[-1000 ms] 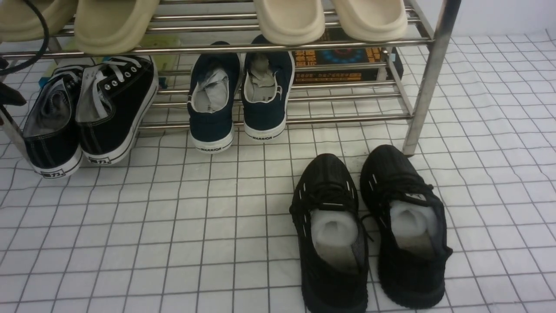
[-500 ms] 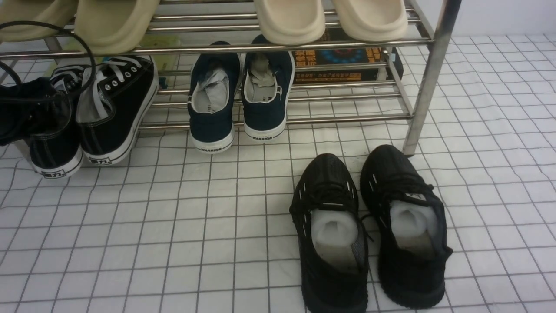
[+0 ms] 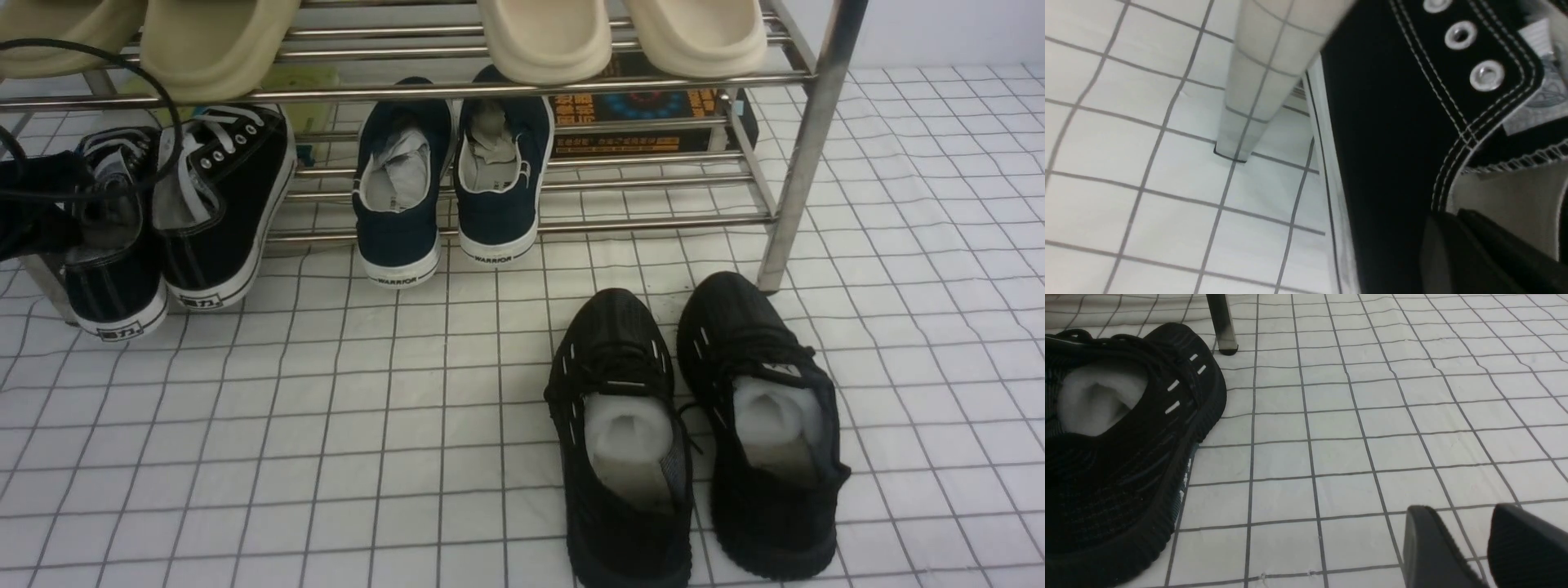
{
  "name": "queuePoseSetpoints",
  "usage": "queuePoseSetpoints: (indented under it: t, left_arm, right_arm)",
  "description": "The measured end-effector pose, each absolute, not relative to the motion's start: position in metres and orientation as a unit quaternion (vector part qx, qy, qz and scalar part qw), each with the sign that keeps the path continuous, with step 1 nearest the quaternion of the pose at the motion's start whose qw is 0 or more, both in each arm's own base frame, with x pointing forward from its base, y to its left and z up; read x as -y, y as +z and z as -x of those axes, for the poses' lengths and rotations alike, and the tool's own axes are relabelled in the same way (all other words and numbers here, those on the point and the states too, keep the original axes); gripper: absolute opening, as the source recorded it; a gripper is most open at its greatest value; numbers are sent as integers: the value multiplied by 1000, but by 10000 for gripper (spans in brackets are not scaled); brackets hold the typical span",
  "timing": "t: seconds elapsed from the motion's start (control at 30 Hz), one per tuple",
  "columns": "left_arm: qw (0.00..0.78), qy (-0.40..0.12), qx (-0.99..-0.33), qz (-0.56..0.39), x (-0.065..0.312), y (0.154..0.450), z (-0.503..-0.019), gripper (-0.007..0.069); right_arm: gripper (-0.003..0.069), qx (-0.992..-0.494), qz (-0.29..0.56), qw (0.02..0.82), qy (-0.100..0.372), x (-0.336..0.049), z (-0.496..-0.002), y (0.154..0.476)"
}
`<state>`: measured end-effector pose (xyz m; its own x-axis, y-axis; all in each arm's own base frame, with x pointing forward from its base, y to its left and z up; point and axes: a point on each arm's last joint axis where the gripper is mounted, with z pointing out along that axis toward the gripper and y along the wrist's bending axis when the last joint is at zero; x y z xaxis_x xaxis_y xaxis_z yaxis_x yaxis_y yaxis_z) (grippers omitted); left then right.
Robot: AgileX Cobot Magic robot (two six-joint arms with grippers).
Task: Take the shoes off the shelf with your hand from the white checkered tablecloth.
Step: 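Set the held shoe down on the floor in front of the rack with the left gripper, then grasp the leftmost shoe on the bottom shelf of the shoe rack with the left gripper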
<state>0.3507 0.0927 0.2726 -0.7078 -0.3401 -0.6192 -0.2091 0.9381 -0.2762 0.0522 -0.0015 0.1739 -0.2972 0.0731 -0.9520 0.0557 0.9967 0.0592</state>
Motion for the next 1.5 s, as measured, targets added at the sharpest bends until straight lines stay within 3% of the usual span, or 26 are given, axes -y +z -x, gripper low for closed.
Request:
queuePoseSetpoints:
  t: [0.2, 0.7, 0.87, 1.03, 1.17, 1.5]
  left_arm:
    - [324, -80, -934, 131, -88, 287, -336, 11]
    - [277, -64, -950, 125, -88, 286, -326, 11]
    - [241, -49, -963, 112, -84, 277, -305, 11]
    - [144, -48, -983, 101, -75, 240, -268, 11]
    - [112, -41, -988, 96, -73, 224, -256, 9]
    - [113, 48, -985, 118, -90, 225, -253, 8]
  right_arm:
    - [239, -805, -40, 591, 7, 2, -52, 174]
    - [239, -805, -40, 591, 8, 1, -52, 174]
    - [239, -805, -40, 591, 8, 1, -52, 174]
    - [239, -805, -40, 591, 8, 1, -52, 174]
    - [239, -805, -40, 591, 8, 1, -52, 174]
    - [239, -805, -40, 591, 8, 1, -52, 174]
